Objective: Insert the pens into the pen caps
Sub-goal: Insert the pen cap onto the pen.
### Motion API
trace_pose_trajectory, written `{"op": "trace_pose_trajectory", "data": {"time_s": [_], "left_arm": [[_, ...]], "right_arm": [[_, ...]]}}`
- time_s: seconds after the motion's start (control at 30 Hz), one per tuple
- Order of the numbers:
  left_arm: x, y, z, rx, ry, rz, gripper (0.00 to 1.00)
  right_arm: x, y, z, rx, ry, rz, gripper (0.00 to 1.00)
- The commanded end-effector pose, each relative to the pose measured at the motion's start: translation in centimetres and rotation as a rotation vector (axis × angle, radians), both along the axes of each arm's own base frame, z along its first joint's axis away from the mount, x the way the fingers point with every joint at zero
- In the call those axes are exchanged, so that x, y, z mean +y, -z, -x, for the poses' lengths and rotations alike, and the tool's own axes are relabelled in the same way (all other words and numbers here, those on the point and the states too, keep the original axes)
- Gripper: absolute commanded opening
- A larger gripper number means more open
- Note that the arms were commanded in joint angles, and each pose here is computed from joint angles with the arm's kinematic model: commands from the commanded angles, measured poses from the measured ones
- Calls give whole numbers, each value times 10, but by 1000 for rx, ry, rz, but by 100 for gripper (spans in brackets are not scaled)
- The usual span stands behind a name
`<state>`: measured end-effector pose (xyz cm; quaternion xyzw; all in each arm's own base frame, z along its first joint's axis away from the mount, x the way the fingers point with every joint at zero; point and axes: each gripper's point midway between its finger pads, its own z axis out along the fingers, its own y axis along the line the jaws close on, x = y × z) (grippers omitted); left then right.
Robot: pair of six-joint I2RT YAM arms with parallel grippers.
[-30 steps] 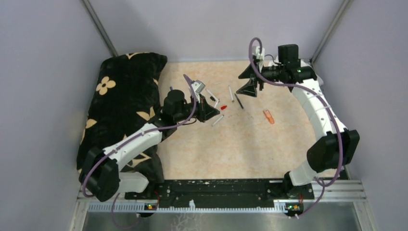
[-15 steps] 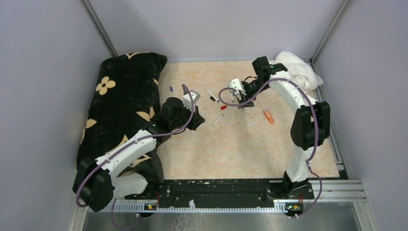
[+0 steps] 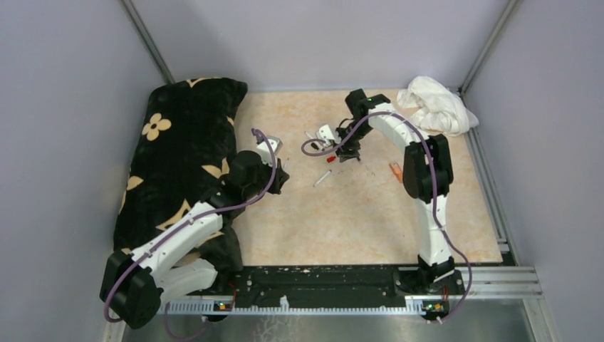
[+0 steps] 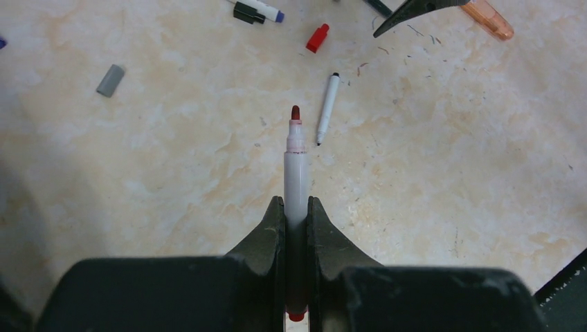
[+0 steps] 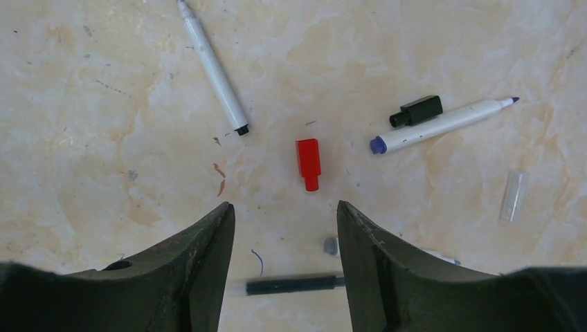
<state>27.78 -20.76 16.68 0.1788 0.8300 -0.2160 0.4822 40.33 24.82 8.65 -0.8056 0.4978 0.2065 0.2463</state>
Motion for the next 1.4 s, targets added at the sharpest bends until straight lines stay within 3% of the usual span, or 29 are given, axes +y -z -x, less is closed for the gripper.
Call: {"op": "trace_pose_trajectory", "data": {"time_s": [0.0, 0.47, 0.73, 1.03, 1.37], "left_arm": [[17, 3, -4, -18, -85, -8, 0], [22, 11, -16, -4, -87, -17, 0], [22, 15, -19, 10, -62, 14, 0], [27, 19, -22, 21, -54, 18, 0], [31, 20, -23, 24, -38, 33, 0]], "right_arm": [[12, 4, -9, -41, -22, 32, 53], [27, 40, -26, -38, -1, 107, 47], [35, 49, -23, -18, -9, 126, 39], [34, 59, -11, 27, -22, 156, 36], [25, 71, -5, 51, -2, 222, 24]]}}
